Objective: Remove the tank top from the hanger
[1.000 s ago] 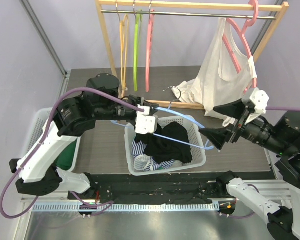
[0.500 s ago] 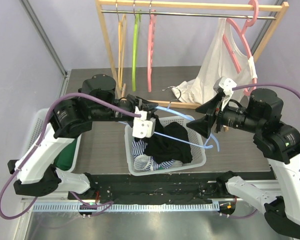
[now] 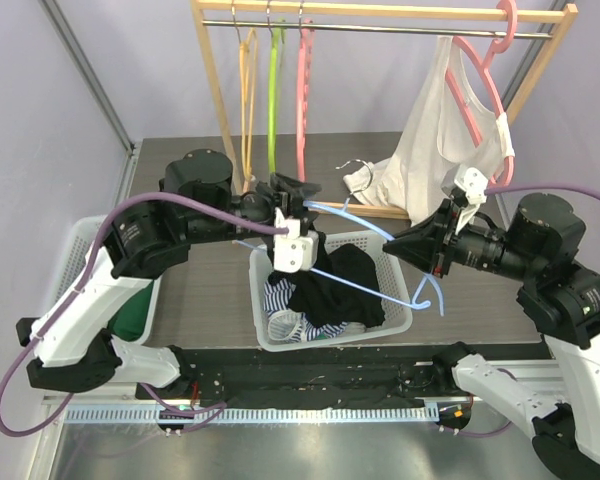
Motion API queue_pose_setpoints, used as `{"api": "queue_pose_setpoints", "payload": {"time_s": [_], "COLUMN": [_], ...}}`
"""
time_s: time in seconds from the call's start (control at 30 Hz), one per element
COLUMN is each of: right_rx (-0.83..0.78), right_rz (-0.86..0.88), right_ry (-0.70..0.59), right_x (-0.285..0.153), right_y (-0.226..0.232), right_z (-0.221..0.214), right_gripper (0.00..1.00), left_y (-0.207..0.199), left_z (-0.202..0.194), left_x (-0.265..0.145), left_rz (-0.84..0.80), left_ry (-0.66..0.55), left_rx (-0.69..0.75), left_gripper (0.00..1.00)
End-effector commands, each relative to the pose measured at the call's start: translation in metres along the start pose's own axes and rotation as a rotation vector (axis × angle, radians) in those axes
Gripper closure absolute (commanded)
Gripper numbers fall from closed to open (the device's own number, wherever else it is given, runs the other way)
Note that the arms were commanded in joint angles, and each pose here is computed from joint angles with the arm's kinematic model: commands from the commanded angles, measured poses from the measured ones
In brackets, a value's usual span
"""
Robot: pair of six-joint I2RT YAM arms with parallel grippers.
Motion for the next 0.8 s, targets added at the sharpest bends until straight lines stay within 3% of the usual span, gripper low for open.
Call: {"api": "queue_pose_setpoints", "payload": {"time_s": [0.0, 0.13, 0.27, 0.53, 0.7, 0.77], "right_rx": [-0.098, -0.183, -0.29, -0.366, -0.356, -0.349], "right_rz": [-0.105, -0.255, -0.383, -0.504, -0.49, -0.483], "right_ry": [-0.095, -0.079, -0.093, -0.063, -0.092, -0.092], "right_x": [-0.01, -0.018, -0.034, -0.065, -0.071, -0.071], "right_y": [-0.004, -0.016, -0.021, -0.016, -0.009, -0.007], "right_z": [0.014, 0.013, 0.019, 0.035, 0.036, 0.035], "right_gripper": [0.99, 0.99, 0.99, 0.99, 0.99, 0.99], "left_y": [0.02, 0.019, 0.017, 0.007, 0.005, -0.001], "left_z": [0.009, 0.029, 0.036, 0.015, 0.006, 0.003], "left_x": [0.009, 0.007, -0.001, -0.003, 0.003, 0.011], "left_rz": [0.169, 0.168, 0.173, 0.257, 0.321, 0.298], "left_ry": [0.009, -0.09, -0.127, -0.045, -0.028, -0.033], "left_rx": [-0.049, -0.258, -0.39, -0.442, -0.504, -0.54], "left_gripper": [0.32, 0.13, 0.12, 0.2, 0.43, 0.46]}}
Point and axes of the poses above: each gripper's point midway between its finger pads, its own x axis out along the fingers, its own y axis along the line the jaws close on, z = x × y, the point moved 9 cm from there along -x, back along the fingers, and after that the axes turned 4 degrees about -x, right-handed, at the moved point
